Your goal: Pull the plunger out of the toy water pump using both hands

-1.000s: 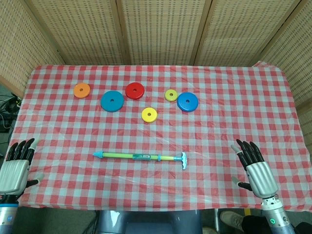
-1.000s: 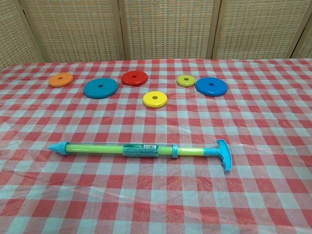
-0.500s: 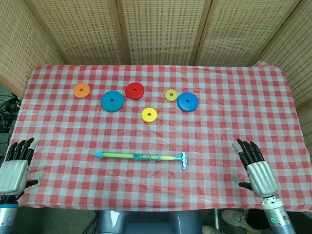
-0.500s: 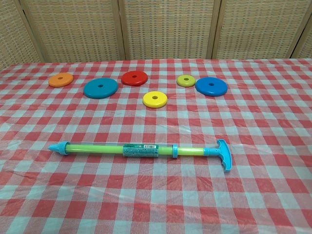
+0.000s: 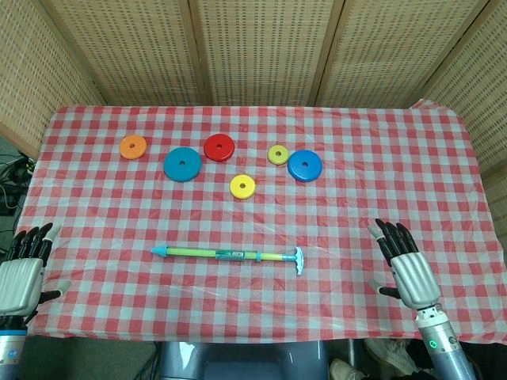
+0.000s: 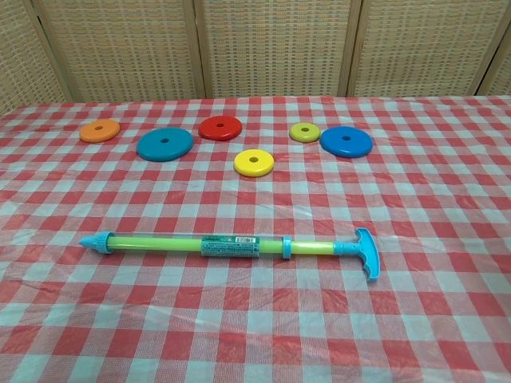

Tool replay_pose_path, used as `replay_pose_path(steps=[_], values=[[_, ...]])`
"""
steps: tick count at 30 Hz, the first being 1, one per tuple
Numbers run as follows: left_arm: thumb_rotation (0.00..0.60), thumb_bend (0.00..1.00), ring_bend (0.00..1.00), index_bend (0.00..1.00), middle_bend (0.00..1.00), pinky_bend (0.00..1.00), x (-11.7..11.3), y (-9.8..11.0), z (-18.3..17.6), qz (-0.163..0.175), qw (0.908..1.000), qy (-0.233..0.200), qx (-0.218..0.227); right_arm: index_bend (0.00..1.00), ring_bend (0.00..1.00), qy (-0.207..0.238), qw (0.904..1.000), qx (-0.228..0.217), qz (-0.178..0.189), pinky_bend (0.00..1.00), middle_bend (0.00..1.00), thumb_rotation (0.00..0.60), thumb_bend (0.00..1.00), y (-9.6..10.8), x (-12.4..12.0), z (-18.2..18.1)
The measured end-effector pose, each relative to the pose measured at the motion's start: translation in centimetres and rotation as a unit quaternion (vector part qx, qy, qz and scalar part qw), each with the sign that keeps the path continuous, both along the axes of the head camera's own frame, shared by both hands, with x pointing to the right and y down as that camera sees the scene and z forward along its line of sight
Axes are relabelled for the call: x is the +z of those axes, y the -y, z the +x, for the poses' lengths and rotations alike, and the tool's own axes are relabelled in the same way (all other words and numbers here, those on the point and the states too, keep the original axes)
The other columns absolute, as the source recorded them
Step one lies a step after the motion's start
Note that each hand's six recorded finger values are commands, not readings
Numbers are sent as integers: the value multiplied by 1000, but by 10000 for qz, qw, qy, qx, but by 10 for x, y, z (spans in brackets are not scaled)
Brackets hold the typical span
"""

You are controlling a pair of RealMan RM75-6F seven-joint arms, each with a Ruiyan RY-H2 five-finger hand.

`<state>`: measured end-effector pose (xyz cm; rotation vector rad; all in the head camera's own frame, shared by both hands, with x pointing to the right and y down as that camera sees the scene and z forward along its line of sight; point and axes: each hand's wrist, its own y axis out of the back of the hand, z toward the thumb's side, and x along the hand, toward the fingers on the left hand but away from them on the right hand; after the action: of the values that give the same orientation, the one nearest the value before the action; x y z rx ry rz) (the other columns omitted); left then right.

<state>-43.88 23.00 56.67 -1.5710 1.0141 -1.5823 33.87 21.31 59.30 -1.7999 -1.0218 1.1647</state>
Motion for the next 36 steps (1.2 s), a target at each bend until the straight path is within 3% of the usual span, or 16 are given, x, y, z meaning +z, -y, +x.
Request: replay_pose_path(steps=[8, 13, 16, 18, 21, 24, 30, 36], values=[[600, 146, 0, 0, 0, 0, 9, 2, -5, -118, 9999, -22, -100, 0, 0, 227, 9996, -154, -34, 0, 0, 600, 138, 34, 6, -48], [600, 149, 0, 0, 0, 0, 13, 4, -8, -147, 9998, 27, -130, 27, 21, 302, 9992, -171, -197, 33, 24, 600, 137, 45, 20, -84], [600, 149, 0, 0, 0, 0, 14, 5, -9, -130, 9998, 21, -150, 100, 239, 339, 9990, -194, -221, 241, 250, 600, 136, 48, 27, -106], [600, 150, 0, 0, 0, 0, 14, 7, -9, -126, 9998, 3, -156, 150, 450, 368, 9989, -213, -197, 392, 460, 600, 136, 50, 30, -125], [600, 151, 0, 0, 0, 0, 16, 7, -10, -152, 9998, -3, -163, 183, 657, 383, 9988, -182, -241, 509, 658, 600, 137, 50, 35, -145], [600, 152, 0, 0, 0, 0, 20, 6, -11, -223, 9996, 11, -176, 222, 786, 393, 9984, -102, -383, 594, 796, 600, 143, 51, 39, -161], [600, 156, 0, 0, 0, 0, 26, 7, -9, -317, 9994, 19, -159, 280, 921, 544, 9965, -30, -636, 725, 942, 600, 196, 51, 46, -201], [600, 158, 0, 0, 0, 0, 28, 7, -11, -359, 9992, 4, -193, 329, 940, 525, 9946, -24, -889, 744, 963, 600, 307, 49, 59, -223]])
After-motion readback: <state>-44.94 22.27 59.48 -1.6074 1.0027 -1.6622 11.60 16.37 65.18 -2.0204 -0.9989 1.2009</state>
